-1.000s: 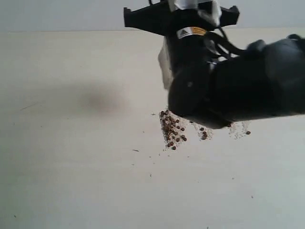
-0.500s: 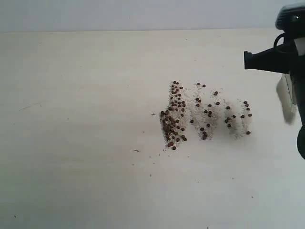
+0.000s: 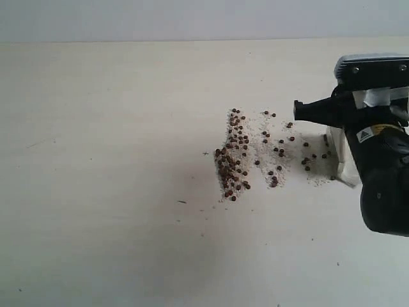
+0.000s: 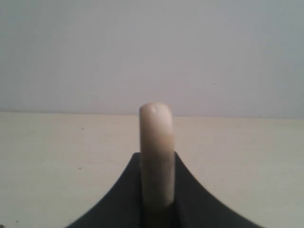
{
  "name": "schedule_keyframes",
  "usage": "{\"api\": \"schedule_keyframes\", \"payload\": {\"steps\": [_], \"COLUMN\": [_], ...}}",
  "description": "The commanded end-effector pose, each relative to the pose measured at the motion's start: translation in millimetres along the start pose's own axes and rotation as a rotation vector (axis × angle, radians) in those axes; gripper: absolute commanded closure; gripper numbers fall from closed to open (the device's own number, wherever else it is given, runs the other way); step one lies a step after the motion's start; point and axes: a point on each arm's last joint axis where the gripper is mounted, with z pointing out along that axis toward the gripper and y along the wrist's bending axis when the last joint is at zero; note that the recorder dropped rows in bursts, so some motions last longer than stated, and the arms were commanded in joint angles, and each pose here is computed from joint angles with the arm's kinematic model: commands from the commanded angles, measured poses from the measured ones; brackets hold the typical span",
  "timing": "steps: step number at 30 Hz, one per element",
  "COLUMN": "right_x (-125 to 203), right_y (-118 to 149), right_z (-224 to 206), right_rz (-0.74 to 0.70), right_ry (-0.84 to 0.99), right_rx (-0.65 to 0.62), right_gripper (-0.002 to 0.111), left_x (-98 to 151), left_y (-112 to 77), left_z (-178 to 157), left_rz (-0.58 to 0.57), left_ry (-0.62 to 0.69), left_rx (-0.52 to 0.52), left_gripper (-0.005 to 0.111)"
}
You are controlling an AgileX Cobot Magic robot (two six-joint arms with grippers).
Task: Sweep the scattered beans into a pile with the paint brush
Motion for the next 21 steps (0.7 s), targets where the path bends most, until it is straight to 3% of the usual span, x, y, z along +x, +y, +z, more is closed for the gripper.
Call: {"api": "schedule_keyframes", "payload": {"steps": [1,7,11,21], "right_x": [9,-6,-7,-36], "right_y": [11,34,36,29], "right_z": [4,14,16,10], "right_rz": [0.15,0.278,0.321,0.161], "right_ry": [0.064,0.016,0.025,-0.097], "right_rx": [-0.081,-0.235,-0.238,-0.22], "right_gripper": [0.108,0.108,0.108,0.108], "left_x": [0,0,0,0], "left_y": [-0.5,-0.5,-0.5,-0.5], "left_z": [-1,-1,-1,-1], "left_rz": [0.006,0.006,0.006,0.006], "left_ry": [-0.006,-0.006,-0.006,-0.006], "left_rx": [0.003,0.003,0.003,0.003], "left_gripper": [0.107,0.107,0.107,0.107]}}
